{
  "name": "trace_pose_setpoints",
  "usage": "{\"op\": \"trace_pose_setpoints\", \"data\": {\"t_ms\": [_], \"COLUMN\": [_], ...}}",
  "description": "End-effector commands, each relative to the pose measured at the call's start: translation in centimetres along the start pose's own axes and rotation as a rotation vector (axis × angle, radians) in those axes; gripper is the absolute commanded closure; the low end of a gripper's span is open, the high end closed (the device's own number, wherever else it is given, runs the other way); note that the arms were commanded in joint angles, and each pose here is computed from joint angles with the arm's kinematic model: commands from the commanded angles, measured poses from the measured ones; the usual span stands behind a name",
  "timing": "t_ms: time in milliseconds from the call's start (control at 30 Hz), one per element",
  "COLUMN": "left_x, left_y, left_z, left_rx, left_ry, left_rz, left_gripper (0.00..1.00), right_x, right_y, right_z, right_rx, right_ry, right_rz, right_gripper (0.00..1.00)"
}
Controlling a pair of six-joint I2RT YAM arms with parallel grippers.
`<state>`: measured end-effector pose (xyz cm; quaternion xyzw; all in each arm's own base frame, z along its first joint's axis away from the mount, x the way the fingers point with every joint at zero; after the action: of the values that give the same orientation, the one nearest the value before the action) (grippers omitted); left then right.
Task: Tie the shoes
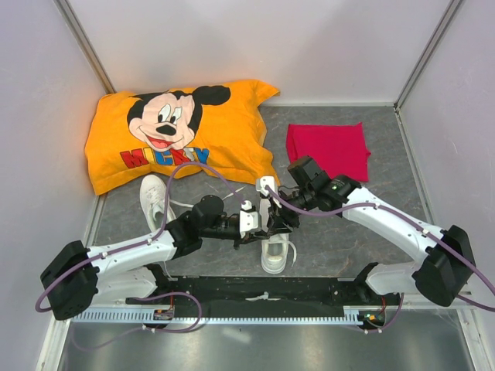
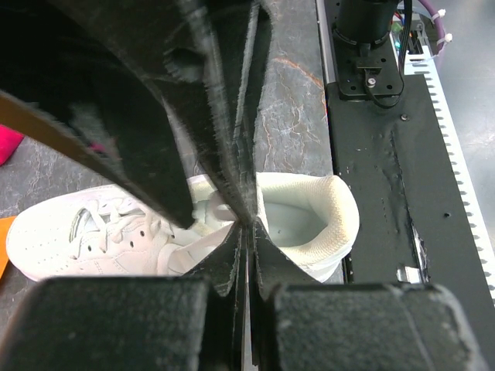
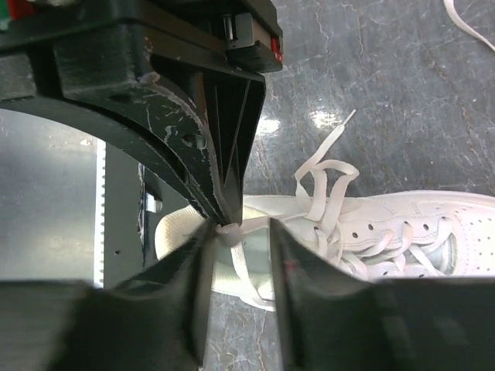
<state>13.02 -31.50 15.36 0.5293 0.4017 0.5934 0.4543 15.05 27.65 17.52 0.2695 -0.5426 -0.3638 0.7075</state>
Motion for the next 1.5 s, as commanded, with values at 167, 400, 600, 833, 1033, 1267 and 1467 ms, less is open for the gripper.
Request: {"op": "trace_pose_setpoints", "data": {"t_ms": [167, 400, 600, 833, 1033, 1267, 1467], "left_x": [0.4, 1.3, 1.5, 1.5, 2.0, 2.2, 2.3], "left_y": [2.2, 2.2, 2.5, 2.2, 1.8, 2.6, 3.4], "left_z": [1.6, 1.6, 2.3, 3.8, 4.4, 4.1, 3.8], "left_rx": [-0.035, 0.013, 0.046, 0.133, 0.127, 0.073, 0.005], "left_ry": [0.039, 0.095, 0.144, 0.218, 0.269, 0.249, 0.227], "left_rz": [-0.052, -0.084, -0.101, -0.103, -0.098, -0.118, -0.146], "left_gripper": [0.96, 0.63, 0.58, 0.55, 0.54, 0.54, 0.48], "right_x": [0.5, 1.0, 1.2, 1.3, 1.3, 1.2, 1.1], "right_y": [1.6, 2.1, 2.5, 2.6, 2.5, 2.3, 2.2], "right_z": [0.6, -0.4, -0.6, -0.6, -0.8, -1.1, -1.5], "right_rx": [0.061, -0.033, -0.073, -0.089, -0.101, -0.148, -0.171], "right_ry": [0.03, -0.028, -0.036, -0.043, -0.051, -0.068, -0.091], "right_rz": [-0.044, -0.107, -0.167, -0.184, -0.185, -0.194, -0.198], "right_gripper": [0.99, 1.0, 1.0, 1.0, 1.0, 1.0, 1.0]}}
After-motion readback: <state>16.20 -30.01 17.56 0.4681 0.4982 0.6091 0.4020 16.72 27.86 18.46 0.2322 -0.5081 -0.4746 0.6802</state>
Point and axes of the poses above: each gripper's point midway between its finger pads, its own x axis back along the fingers, its own z axis along the line the jaws close on, y = z × x, the point moved 1 cm from there along x, back along the fingers, and after that the axes turned 2 degrees about -x, right-handed, at the moved point
